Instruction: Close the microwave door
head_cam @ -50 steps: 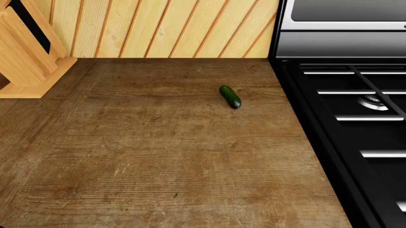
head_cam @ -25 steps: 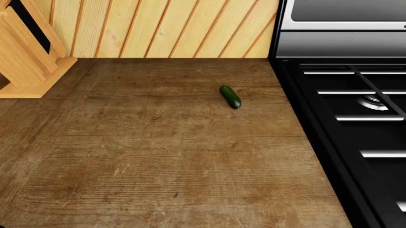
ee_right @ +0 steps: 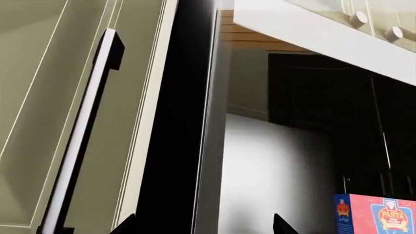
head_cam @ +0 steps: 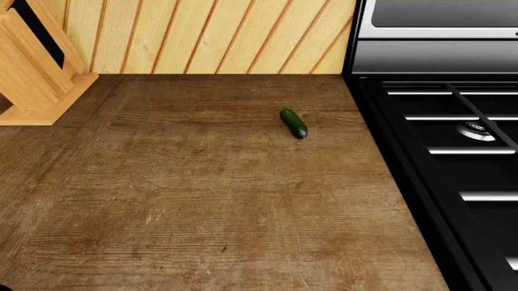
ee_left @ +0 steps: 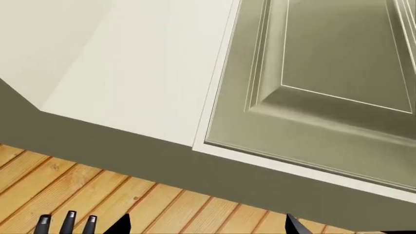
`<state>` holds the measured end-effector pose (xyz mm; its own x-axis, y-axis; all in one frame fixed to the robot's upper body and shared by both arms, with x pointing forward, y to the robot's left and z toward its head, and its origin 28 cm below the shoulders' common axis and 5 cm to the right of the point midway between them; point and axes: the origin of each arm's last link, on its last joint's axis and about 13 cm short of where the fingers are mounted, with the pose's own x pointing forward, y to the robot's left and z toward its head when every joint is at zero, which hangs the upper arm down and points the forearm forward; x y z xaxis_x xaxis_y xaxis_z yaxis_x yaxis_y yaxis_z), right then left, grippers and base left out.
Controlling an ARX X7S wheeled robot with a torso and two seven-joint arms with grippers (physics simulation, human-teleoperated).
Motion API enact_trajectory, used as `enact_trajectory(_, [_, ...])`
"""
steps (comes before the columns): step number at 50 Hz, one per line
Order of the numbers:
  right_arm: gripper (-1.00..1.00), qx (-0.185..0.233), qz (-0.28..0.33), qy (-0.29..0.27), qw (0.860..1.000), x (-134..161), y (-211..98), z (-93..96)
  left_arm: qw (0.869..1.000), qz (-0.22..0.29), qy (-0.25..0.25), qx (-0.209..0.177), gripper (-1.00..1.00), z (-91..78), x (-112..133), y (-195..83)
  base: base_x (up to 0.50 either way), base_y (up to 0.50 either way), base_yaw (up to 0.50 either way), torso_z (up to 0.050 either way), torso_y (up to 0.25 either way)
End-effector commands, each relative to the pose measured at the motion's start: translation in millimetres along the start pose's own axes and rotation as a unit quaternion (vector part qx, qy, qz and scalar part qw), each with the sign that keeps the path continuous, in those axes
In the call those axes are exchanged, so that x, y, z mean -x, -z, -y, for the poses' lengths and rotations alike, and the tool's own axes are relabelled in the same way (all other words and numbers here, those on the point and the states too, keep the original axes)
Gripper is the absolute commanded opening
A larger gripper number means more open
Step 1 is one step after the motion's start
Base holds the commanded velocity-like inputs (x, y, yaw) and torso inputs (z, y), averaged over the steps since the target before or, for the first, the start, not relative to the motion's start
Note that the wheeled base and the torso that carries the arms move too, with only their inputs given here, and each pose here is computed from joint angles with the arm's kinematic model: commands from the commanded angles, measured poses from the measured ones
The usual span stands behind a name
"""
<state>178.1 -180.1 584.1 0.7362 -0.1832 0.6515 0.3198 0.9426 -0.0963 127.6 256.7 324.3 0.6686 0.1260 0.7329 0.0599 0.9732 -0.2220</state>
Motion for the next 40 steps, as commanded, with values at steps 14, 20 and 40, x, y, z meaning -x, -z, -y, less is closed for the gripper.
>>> enact_trajectory(14, [1.0,-0.002,-0.014,0.016,1.0,-10.2,11.9,7.6,1.0,-0.001,0.001,0.0,1.0,0.2,0.7,0.1,0.0,0.0,0.0,0.0,0.0])
enact_trajectory(20, [1.0,-0.001,-0.018,0.019,1.0,-11.5,14.9,9.4,1.0,-0.001,0.001,0.0,1.0,0.2,0.8,-0.3,0.0,0.0,0.0,0.0,0.0])
enact_trajectory(40, [1.0,-0.007,-0.024,0.02,0.999,-19.9,14.2,15.8,1.0,0.001,0.002,0.0,1.0,0.8,1.3,-1.1,0.0,0.0,0.0,0.0,0.0])
